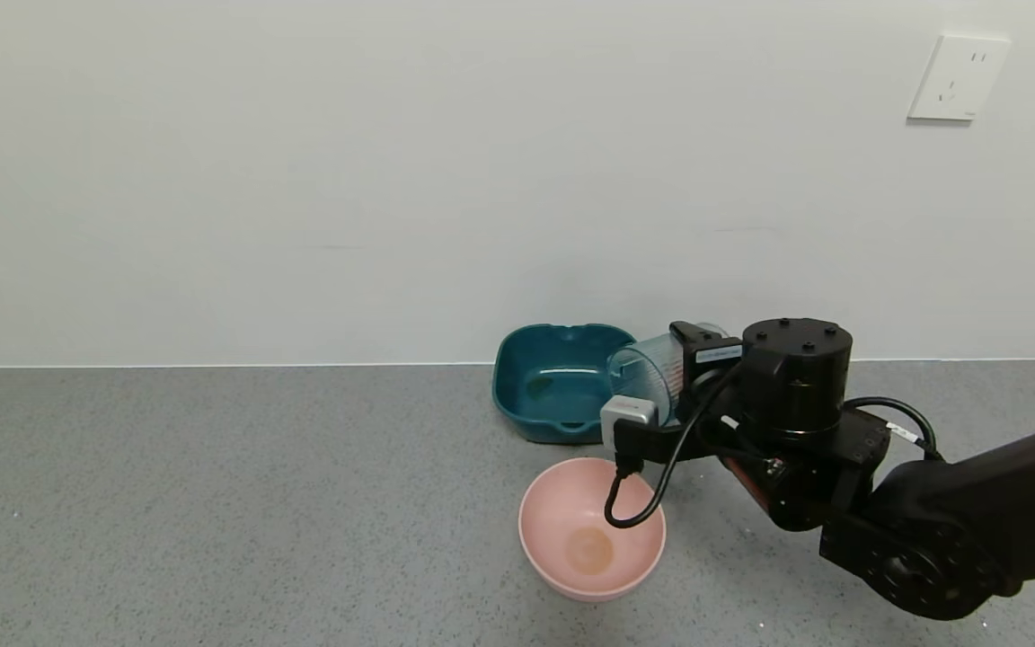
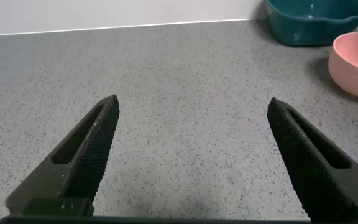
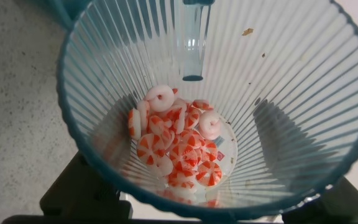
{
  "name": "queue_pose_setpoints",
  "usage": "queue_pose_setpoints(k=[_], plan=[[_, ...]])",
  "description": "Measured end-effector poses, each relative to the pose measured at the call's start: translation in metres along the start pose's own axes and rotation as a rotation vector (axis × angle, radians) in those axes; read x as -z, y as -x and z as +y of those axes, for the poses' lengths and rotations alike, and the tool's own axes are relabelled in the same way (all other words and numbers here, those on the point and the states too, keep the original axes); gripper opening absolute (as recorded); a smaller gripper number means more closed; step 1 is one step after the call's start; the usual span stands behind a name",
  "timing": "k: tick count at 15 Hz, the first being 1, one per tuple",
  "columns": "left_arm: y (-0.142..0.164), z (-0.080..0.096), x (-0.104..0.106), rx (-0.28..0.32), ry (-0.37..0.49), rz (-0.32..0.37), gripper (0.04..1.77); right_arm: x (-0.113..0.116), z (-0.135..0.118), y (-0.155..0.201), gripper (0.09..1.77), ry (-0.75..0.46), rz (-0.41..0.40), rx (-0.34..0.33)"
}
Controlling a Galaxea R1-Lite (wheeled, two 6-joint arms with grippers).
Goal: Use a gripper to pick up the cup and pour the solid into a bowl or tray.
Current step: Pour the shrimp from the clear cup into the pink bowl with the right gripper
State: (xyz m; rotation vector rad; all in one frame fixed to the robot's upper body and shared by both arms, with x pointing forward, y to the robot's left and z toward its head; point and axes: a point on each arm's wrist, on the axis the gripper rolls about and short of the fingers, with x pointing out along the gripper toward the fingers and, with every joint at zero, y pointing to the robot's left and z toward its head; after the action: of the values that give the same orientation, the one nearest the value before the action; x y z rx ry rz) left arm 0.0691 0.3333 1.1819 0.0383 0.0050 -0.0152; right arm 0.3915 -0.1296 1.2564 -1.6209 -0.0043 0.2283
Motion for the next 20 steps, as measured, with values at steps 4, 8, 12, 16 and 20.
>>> queue_pose_setpoints(k=[4, 8, 12, 16, 20], plan=[[0.000, 0.000, 0.000, 0.000, 0.000, 0.000, 1.72, 0.007, -0.002, -0.006, 1.34, 0.135, 0.023, 0.010], [0.000, 0.000, 0.000, 0.000, 0.000, 0.000, 1.72, 0.008, -0.009, -0.010, 1.34, 0.245, 0.033, 0.024], [0.000, 0.000, 0.000, 0.000, 0.000, 0.000, 1.72, 0.005, -0.008, -0.012, 1.34, 0.327, 0.027, 0.030], [0.000, 0.000, 0.000, 0.000, 0.000, 0.000, 1.72, 0.002, -0.005, -0.013, 1.34, 0.397, 0.018, 0.024], [0.000, 0.000, 0.000, 0.000, 0.000, 0.000, 1.72, 0.005, -0.004, -0.015, 1.34, 0.481, 0.027, 0.020]])
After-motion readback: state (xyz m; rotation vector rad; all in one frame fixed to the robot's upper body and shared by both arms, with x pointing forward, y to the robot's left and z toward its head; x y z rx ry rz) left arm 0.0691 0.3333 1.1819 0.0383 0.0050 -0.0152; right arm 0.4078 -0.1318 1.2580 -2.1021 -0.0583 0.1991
